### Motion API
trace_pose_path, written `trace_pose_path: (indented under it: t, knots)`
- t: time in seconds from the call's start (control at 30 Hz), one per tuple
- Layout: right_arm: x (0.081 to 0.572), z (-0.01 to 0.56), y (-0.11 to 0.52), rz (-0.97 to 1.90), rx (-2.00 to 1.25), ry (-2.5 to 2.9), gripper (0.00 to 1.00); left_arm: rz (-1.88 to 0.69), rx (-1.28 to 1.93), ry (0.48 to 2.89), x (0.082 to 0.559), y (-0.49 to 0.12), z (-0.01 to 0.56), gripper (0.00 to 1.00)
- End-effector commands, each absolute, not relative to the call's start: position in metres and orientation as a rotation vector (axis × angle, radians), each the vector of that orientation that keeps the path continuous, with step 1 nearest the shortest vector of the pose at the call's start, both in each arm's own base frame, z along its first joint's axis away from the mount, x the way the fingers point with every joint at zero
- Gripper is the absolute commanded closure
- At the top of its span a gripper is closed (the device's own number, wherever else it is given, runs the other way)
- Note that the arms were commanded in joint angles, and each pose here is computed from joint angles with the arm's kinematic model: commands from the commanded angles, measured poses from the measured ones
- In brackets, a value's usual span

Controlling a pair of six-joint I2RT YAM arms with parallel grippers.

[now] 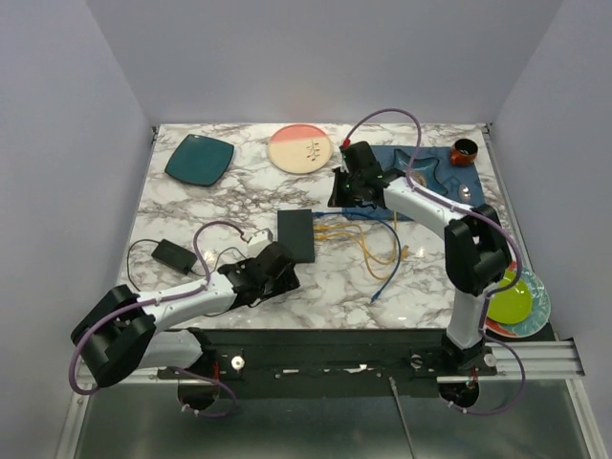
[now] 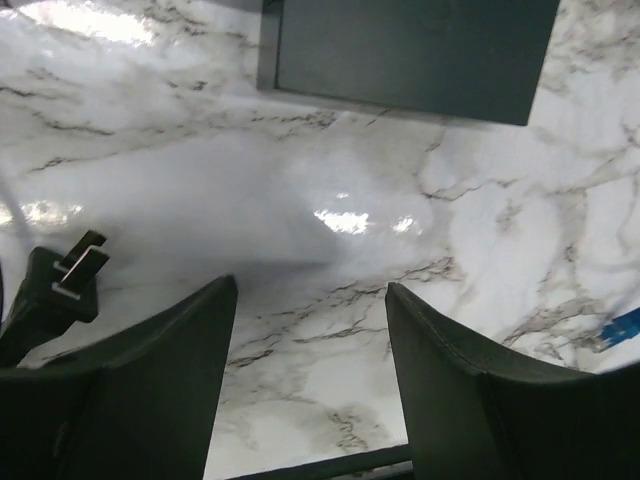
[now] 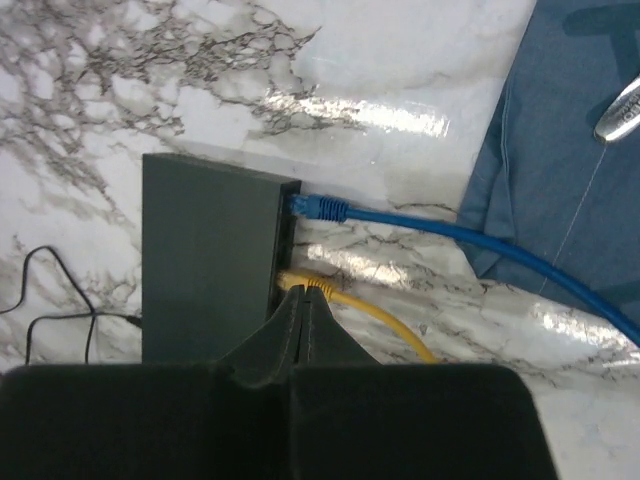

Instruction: Pull the plug from the switch port

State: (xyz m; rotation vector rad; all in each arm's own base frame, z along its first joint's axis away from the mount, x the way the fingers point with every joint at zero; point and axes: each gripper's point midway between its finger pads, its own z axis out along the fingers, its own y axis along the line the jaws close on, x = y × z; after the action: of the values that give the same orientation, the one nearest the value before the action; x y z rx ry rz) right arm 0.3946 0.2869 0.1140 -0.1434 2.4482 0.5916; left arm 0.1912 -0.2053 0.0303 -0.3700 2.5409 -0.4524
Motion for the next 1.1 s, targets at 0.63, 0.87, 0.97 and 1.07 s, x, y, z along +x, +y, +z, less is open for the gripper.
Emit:
trace_pose_path:
  t: [0.63, 0.87, 0.97, 1.07]
  knots:
    - [0.427, 0.007, 0.282, 0.230, -0.123, 2.773, 0.99, -0.495, -0.471, 2.638, 0.216, -0.225, -0.022, 0.25]
    - [0.394, 0.011, 0.283, 0.346, -0.110, 2.827, 0.99, -0.513, -0.616, 2.720, 0.222, -0.213, -0.044, 0.24]
    - [0.368, 0.011, 0.280, 0.418, -0.100, 2.838, 0.99, -0.491, -0.688, 2.706, 0.233, -0.203, -0.045, 0.24]
    - [0.340, 0.013, 0.279, 0.452, -0.119, 2.840, 0.99, -0.482, -0.731, 2.719, 0.239, -0.197, -0.044, 0.23]
